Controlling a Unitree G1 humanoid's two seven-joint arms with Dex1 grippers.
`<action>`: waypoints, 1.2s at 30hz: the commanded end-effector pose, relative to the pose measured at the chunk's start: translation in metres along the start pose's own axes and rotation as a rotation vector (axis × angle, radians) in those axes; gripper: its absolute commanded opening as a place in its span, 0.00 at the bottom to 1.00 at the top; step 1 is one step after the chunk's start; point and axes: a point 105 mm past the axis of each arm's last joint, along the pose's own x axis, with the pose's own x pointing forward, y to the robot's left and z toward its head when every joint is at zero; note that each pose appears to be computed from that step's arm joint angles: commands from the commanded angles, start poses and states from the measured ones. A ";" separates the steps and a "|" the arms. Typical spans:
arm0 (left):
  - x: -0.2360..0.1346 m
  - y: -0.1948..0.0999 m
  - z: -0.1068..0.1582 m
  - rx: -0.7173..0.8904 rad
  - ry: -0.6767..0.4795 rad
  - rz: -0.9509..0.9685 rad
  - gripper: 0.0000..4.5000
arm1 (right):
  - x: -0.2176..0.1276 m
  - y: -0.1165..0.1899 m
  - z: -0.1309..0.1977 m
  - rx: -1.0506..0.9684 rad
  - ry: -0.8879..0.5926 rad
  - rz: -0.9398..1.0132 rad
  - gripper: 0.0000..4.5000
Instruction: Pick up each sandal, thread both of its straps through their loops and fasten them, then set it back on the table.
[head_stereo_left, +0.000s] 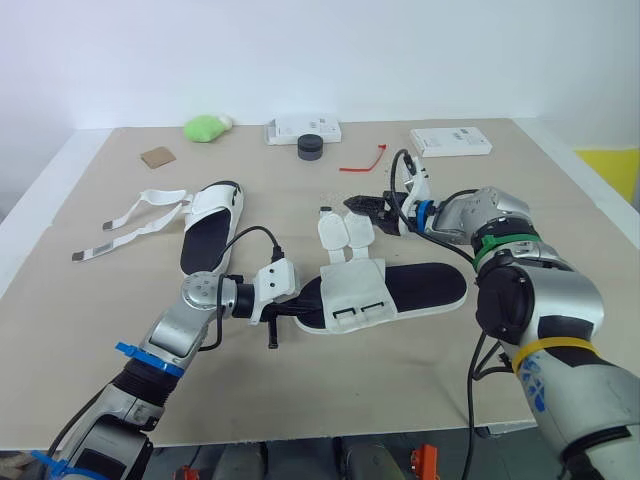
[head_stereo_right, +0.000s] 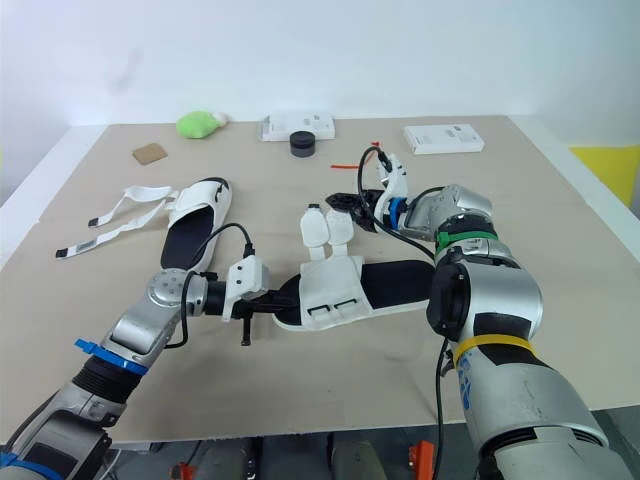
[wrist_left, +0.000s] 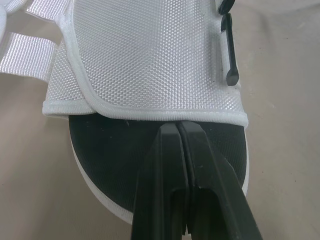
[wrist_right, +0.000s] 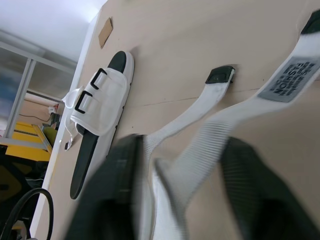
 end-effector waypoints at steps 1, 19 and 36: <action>0.006 -0.011 -0.025 -0.066 0.089 -0.038 0.00 | -0.004 0.010 0.014 -0.011 -0.053 0.045 0.12; 0.006 -0.014 -0.024 -0.073 0.081 -0.041 0.00 | -0.067 0.086 -0.046 -0.964 -0.032 0.569 0.03; 0.005 -0.014 -0.023 -0.069 0.087 -0.065 0.00 | -0.106 0.058 -0.162 -1.510 0.327 0.689 0.03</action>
